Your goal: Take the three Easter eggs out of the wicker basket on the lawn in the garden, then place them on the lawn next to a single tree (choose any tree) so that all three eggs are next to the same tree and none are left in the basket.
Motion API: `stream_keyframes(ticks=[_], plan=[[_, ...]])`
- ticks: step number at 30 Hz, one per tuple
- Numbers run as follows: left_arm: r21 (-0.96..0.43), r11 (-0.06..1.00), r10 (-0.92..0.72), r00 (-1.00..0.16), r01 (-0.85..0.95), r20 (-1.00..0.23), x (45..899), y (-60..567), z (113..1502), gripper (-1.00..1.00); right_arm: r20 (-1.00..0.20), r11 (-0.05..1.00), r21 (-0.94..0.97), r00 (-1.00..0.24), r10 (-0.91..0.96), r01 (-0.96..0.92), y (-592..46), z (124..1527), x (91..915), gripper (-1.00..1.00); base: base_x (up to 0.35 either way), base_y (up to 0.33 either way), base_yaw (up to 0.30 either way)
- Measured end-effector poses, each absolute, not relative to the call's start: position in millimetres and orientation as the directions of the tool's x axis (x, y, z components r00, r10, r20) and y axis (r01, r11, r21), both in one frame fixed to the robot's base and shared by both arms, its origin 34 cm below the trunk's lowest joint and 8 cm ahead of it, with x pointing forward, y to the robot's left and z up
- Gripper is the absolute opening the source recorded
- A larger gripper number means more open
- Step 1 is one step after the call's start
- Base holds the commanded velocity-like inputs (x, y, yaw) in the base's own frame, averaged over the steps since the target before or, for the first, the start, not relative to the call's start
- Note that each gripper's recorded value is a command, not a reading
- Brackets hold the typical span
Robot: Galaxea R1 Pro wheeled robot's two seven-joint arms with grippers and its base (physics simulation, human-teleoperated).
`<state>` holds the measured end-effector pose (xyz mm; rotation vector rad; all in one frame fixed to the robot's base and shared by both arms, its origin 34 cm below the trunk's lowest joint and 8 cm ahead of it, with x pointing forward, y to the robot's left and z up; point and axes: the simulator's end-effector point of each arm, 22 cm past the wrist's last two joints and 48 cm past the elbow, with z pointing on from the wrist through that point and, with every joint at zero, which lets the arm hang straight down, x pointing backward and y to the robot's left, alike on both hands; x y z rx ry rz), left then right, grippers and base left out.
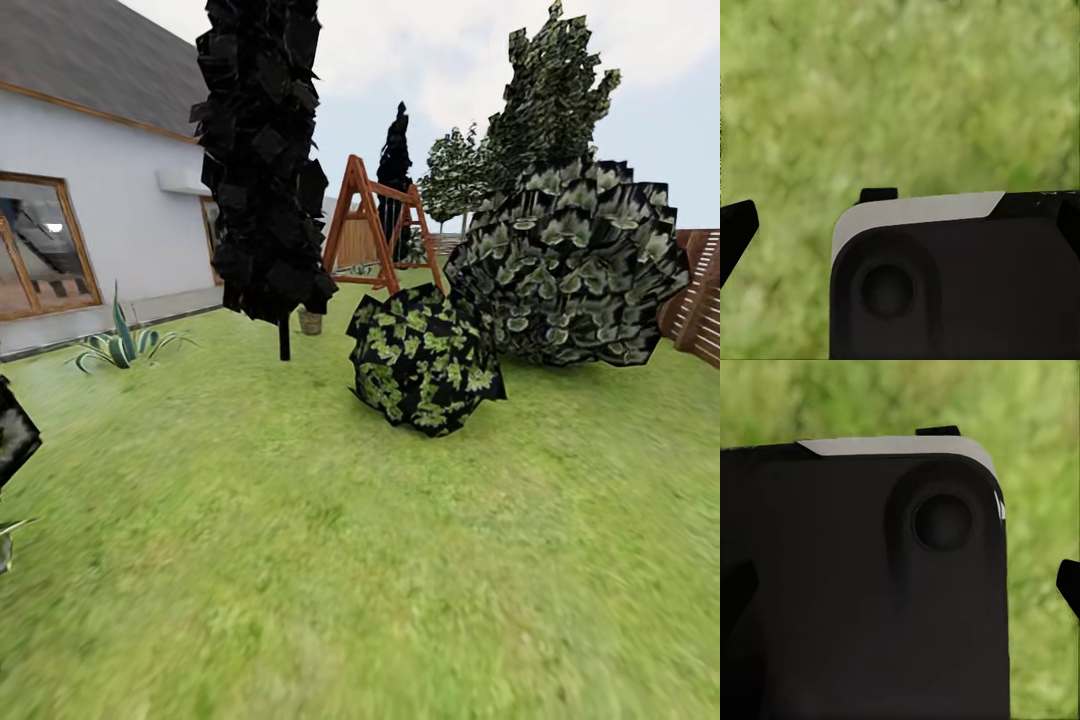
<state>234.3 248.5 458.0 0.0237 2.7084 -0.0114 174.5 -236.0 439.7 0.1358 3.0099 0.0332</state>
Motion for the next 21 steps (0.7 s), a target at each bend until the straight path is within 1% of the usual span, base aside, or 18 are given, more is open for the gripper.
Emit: stream_keyframes(ticks=[13,21], plan=[[-0.004,1.000,0.015,-0.907,0.019,-0.420,234.3,248.5,458.0,1.00,-0.126,0.996,0.028,-0.988,0.091,0.088,-235.8,439.7,174.4,1.00,0.328,0.000,0.219],[-0.004,1.000,0.015,-0.907,0.018,-0.420,234.4,248.5,458.0,1.00,-0.127,0.996,0.027,-0.988,0.090,0.087,-236.2,439.7,174.5,1.00,0.328,0.000,0.059]])
